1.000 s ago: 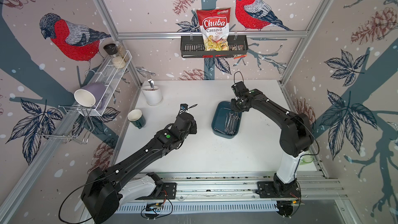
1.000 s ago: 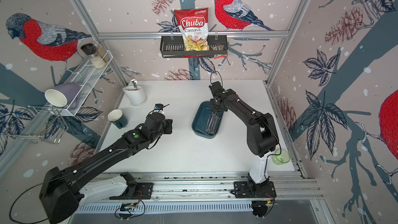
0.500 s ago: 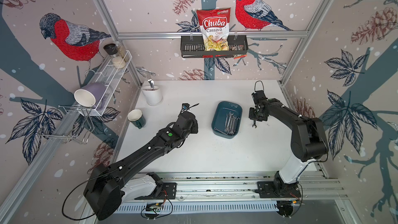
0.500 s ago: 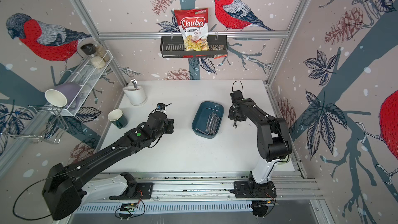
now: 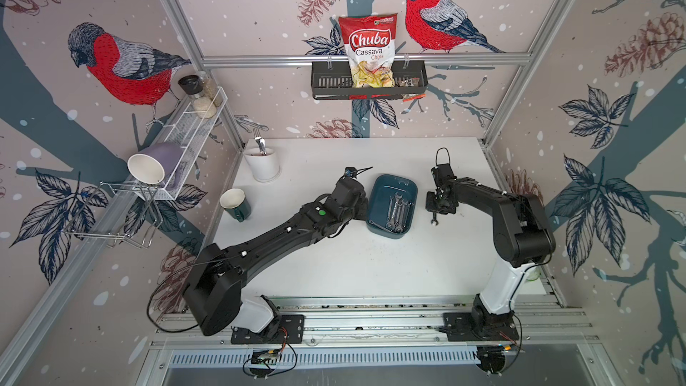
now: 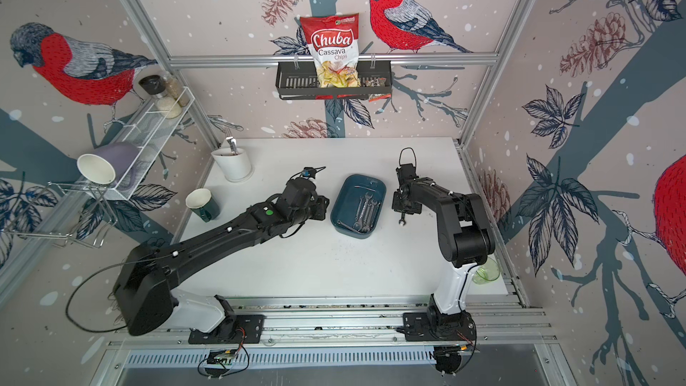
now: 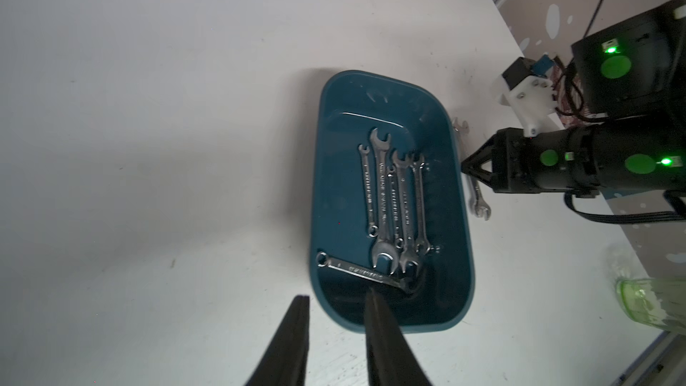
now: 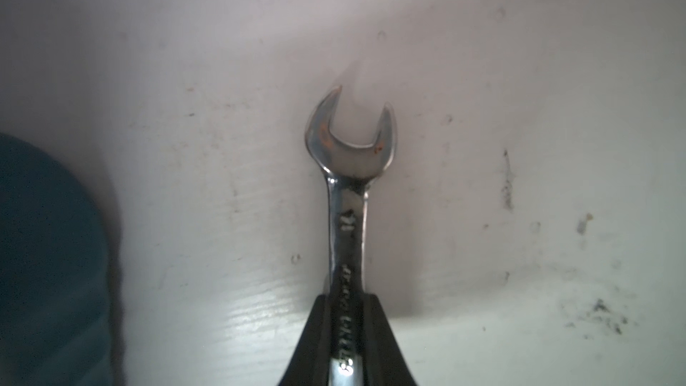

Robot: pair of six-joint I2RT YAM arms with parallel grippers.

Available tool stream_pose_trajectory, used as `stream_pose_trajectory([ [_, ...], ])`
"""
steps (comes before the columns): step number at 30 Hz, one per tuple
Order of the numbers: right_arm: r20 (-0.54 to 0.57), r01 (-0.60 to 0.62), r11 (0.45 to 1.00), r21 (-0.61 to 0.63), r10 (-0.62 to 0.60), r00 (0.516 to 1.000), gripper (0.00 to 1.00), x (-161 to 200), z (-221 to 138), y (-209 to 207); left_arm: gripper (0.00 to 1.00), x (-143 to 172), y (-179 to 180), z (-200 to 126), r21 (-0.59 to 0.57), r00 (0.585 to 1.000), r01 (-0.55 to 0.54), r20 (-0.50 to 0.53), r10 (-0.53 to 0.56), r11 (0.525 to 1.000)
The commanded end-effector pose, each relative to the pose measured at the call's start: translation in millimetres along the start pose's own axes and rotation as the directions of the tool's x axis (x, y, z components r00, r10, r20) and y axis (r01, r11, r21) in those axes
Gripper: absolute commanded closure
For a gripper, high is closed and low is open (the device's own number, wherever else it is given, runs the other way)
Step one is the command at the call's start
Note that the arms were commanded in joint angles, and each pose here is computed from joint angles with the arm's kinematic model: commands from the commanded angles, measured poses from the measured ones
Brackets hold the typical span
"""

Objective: Take out the wrench from the storage box
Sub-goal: Place the wrench at the center of the board, then pick up the wrench from the storage box.

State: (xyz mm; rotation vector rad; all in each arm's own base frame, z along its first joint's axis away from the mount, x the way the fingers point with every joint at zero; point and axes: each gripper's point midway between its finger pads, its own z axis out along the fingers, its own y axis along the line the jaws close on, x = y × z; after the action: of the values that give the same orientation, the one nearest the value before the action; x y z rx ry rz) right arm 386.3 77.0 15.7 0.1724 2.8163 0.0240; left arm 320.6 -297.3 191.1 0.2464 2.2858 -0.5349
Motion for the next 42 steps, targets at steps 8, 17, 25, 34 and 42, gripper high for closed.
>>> stream_pose_trajectory([
  [8,0.026,-0.017,0.999,-0.05,0.018,0.999,0.52,-4,-33,6,0.74,10,-49,82,-0.036,0.963,-0.219,-0.167,0.211,0.975],
  [17,0.139,-0.052,0.989,-0.141,0.072,0.988,0.48,-15,-92,16,0.78,47,-27,158,-0.149,0.904,-0.351,-0.311,0.293,0.924],
  [25,0.182,-0.057,0.983,-0.175,0.089,0.979,0.47,-14,-113,16,0.77,60,-19,179,-0.179,0.888,-0.384,-0.341,0.309,0.906],
  [34,0.185,-0.055,0.981,-0.188,0.091,0.978,0.46,-12,-115,16,0.74,72,-13,194,-0.178,0.877,-0.396,-0.363,0.313,0.901],
  [42,0.177,-0.062,0.981,-0.183,0.095,0.98,0.46,-10,-112,13,0.72,81,-4,201,-0.186,0.872,-0.393,-0.387,0.3,0.9],
])
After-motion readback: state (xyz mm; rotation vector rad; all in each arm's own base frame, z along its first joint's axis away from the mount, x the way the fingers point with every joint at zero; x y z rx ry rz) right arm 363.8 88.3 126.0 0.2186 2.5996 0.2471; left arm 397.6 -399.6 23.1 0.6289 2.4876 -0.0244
